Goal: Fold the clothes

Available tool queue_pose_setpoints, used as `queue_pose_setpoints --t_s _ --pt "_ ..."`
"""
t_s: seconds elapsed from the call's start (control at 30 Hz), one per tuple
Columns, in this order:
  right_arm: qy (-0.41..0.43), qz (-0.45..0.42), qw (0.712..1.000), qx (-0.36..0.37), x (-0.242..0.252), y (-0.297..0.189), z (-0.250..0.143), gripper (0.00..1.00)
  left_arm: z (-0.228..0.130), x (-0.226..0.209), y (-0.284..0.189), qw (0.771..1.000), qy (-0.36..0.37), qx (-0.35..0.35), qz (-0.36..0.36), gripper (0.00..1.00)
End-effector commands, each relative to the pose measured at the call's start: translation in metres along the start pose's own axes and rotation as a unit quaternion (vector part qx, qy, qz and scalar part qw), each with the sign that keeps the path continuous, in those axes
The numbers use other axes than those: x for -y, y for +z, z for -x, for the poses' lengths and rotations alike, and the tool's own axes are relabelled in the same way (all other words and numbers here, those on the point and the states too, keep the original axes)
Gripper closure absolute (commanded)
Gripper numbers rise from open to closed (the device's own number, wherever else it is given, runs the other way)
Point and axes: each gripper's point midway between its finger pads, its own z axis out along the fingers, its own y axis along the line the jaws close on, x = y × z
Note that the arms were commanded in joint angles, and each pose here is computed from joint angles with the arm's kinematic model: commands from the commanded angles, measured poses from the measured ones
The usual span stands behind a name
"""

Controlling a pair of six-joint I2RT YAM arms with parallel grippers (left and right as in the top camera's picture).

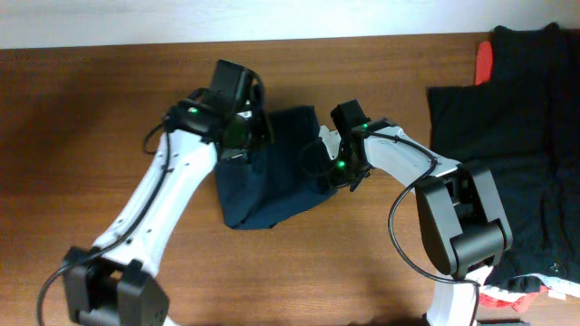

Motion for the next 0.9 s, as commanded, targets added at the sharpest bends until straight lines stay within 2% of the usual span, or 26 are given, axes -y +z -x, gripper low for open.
queue_pose_setpoints --t_s 0.0,0.17,0.27,0.33,0.47,0.6,0.67,0.73,0.87 --pt "0.008 -0.005 1.0 -0.022 0.002 0.009 -0.011 0.88 -0.003 0.03 0.027 0.999 0.013 -0.017 -0.04 1.0" --pt "0.009 -0.005 1.0 -0.028 0.002 0.009 -0.014 0.88 -0.007 0.046 0.042 0.997 0.025 -0.024 -0.064 0.99" --pt "0.012 -0.005 0.999 -0.032 0.003 0.009 -0.016 0.87 -0.004 0.049 0.042 0.997 0.027 -0.018 -0.07 0.9" --pt "0.014 -0.007 0.999 -0.035 0.003 0.004 -0.016 0.83 -0.004 0.056 0.041 0.995 0.029 -0.022 -0.09 0.66" --pt "0.042 -0.058 0.997 -0.039 0.031 -0.033 -0.007 0.73 0.016 0.064 0.03 0.99 0.054 -0.002 -0.134 0.64" --pt "0.093 -0.101 0.991 0.0 0.063 -0.098 0.014 0.69 0.075 0.033 0.015 0.989 0.027 0.079 -0.12 0.65" --pt "0.098 -0.073 0.992 0.028 0.056 -0.133 0.028 0.68 0.106 0.002 0.014 0.988 0.005 0.136 -0.069 0.66" --pt "0.065 0.008 0.997 0.049 0.023 -0.154 0.041 0.66 0.133 -0.027 0.019 0.983 -0.001 0.183 -0.019 0.65" --pt "0.023 0.13 0.99 0.057 -0.034 -0.155 0.05 0.66 0.141 -0.043 0.059 0.983 0.026 0.179 0.002 0.66"
